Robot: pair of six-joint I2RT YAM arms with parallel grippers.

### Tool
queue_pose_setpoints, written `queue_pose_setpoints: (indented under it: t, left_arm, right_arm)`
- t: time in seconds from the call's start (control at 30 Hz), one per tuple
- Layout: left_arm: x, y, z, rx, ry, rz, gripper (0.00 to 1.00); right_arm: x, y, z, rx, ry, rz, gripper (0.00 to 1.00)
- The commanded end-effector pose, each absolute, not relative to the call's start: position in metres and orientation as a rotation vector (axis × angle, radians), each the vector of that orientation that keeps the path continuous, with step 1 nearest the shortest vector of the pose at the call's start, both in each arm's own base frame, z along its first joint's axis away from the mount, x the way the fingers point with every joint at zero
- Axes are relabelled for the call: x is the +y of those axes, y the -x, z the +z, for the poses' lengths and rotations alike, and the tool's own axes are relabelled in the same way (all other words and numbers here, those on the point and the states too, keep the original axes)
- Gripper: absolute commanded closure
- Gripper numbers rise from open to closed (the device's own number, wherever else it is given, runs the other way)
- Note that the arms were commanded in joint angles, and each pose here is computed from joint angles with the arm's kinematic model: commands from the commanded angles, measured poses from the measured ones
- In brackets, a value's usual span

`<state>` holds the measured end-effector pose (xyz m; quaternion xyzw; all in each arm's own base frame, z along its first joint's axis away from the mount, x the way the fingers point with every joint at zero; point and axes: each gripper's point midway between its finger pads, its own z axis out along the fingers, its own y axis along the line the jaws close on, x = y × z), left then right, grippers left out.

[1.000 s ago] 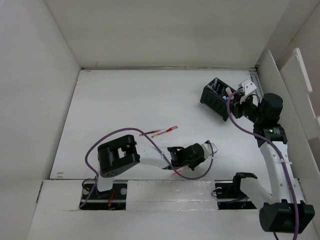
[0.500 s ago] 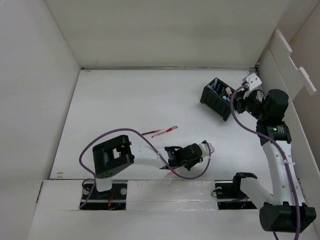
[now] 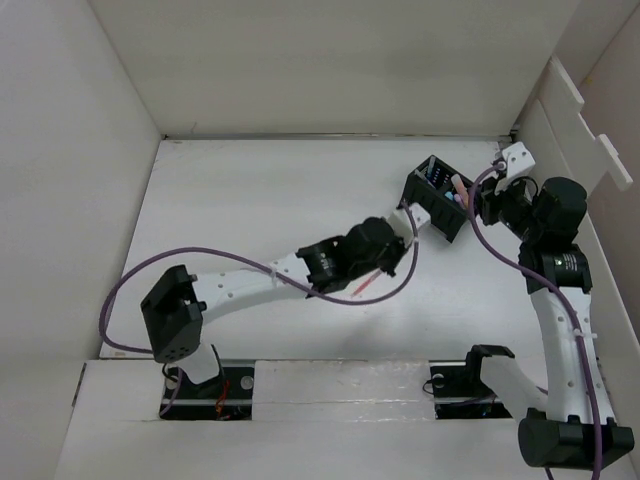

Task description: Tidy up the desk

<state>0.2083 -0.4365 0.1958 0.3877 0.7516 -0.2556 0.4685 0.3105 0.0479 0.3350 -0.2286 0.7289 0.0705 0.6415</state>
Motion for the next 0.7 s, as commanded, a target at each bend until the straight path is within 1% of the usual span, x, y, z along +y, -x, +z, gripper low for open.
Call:
queue_pose_setpoints:
  t: [0.0,0.1,0.13,0.3,0.4,0.43,0.47,0.5,0.57,0.6,0.67]
  left_arm:
    - [-0.435,-0.250,0.298,1.658,-0.760,-0.694,1.00]
    - [-0.437,-0.274,0.337,1.570,-0.679,-0.734,1.00]
    - [-0.439,-0.289,0.352,1.540,-0.648,-0.740,1.00]
    - [-0.452,-0.337,0.400,1.403,-0.518,-0.786,1.00]
    - [-0.465,-0.371,0.412,1.336,-0.447,-0.819,1.00]
    - [-0.477,-0.382,0.410,1.329,-0.427,-0.855,1.00]
    - [-0.476,-0.398,0.408,1.321,-0.399,-0.854,1.00]
    - [-0.478,-0.406,0.415,1.288,-0.367,-0.876,1.00]
    - [-0.497,-0.437,0.411,1.249,-0.304,-0.958,1.00]
    - [-0.497,-0.437,0.411,1.248,-0.304,-0.958,1.00]
    - [-0.515,-0.453,0.402,1.220,-0.300,-1.005,1.00]
  right_arm:
    - [0.030,-0.298,0.351,1.683,0.452,0.065,0.85]
    - [0.025,-0.293,0.342,1.725,0.415,0.037,0.87]
    - [0.022,-0.289,0.343,1.724,0.398,0.021,0.88]
    - [0.022,-0.277,0.334,1.767,0.385,0.020,0.89]
    - [0.025,-0.268,0.330,1.785,0.389,0.033,0.89]
    - [0.026,-0.266,0.329,1.790,0.386,0.039,0.89]
    - [0.026,-0.262,0.331,1.779,0.385,0.039,0.89]
    - [0.028,-0.258,0.332,1.778,0.388,0.045,0.89]
    - [0.032,-0.249,0.335,1.767,0.400,0.065,0.89]
    - [0.032,-0.245,0.338,1.754,0.401,0.061,0.89]
    - [0.034,-0.237,0.337,1.750,0.408,0.073,0.88]
